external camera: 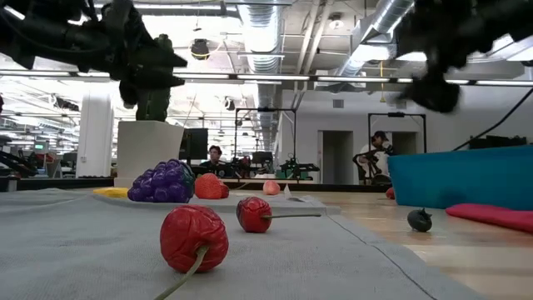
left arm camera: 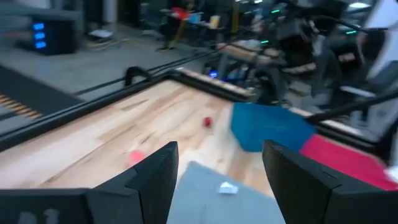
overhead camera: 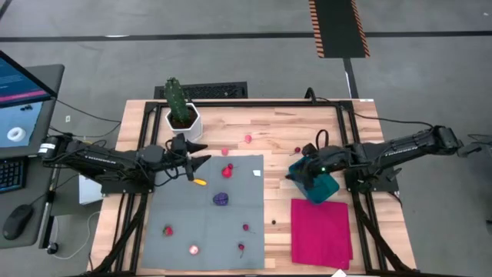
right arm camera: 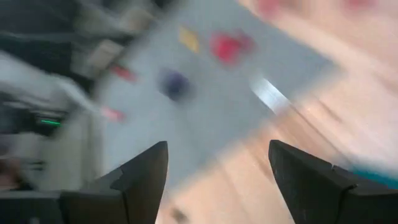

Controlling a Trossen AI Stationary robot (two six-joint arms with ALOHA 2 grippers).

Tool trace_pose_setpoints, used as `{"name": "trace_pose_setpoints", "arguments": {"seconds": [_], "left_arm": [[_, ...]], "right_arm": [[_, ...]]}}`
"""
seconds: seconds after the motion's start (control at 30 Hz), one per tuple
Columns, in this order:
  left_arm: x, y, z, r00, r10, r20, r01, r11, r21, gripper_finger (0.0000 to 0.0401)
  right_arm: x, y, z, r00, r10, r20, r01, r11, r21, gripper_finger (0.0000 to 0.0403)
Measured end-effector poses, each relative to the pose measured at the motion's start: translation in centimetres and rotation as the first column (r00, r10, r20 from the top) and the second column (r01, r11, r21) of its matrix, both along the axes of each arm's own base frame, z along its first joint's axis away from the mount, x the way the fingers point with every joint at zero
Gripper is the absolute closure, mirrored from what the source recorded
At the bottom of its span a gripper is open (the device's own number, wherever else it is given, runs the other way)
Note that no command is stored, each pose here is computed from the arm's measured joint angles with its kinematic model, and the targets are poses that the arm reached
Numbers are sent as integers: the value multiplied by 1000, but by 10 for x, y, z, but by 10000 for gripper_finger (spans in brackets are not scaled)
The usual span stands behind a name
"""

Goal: Pick and placing Produce into tupperware
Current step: Put the purple grapes into the blue bin

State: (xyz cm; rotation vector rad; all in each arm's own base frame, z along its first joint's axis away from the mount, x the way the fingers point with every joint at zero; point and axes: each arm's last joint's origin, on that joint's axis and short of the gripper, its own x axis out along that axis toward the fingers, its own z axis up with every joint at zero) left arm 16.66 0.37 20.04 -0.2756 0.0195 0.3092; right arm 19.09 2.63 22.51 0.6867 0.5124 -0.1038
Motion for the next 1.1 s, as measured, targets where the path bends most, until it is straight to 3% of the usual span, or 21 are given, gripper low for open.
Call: {"name": "trace_pose_setpoints", "arguments": {"seconds": [0.1,0.2,0.3,0.53,0.7,0.93,1.1], "left_arm": [[1,-2,3,997,-73,25,73,997,4,177],[1,-3,3,992,-122,34,121,993,3,177],[1,-5,3,987,-160,33,161,987,-9,177],[1,-7,4,978,-207,-31,204,975,-84,177],[5,-18,12,953,-277,-122,259,954,-148,177],[8,-41,42,915,-399,-55,388,911,-142,177],[11,-60,36,866,-490,-103,473,868,-153,177]], "right_arm": [[6,7,16,981,61,186,-53,998,-45,101],[9,11,25,957,79,280,-71,997,-39,101],[9,13,25,954,92,284,-82,996,-46,101],[18,21,21,939,167,301,-80,956,-283,101],[31,31,11,929,219,300,-96,921,-377,101],[47,42,-8,925,272,265,-141,894,-426,101],[54,51,-16,913,300,275,-162,889,-429,101]]}}
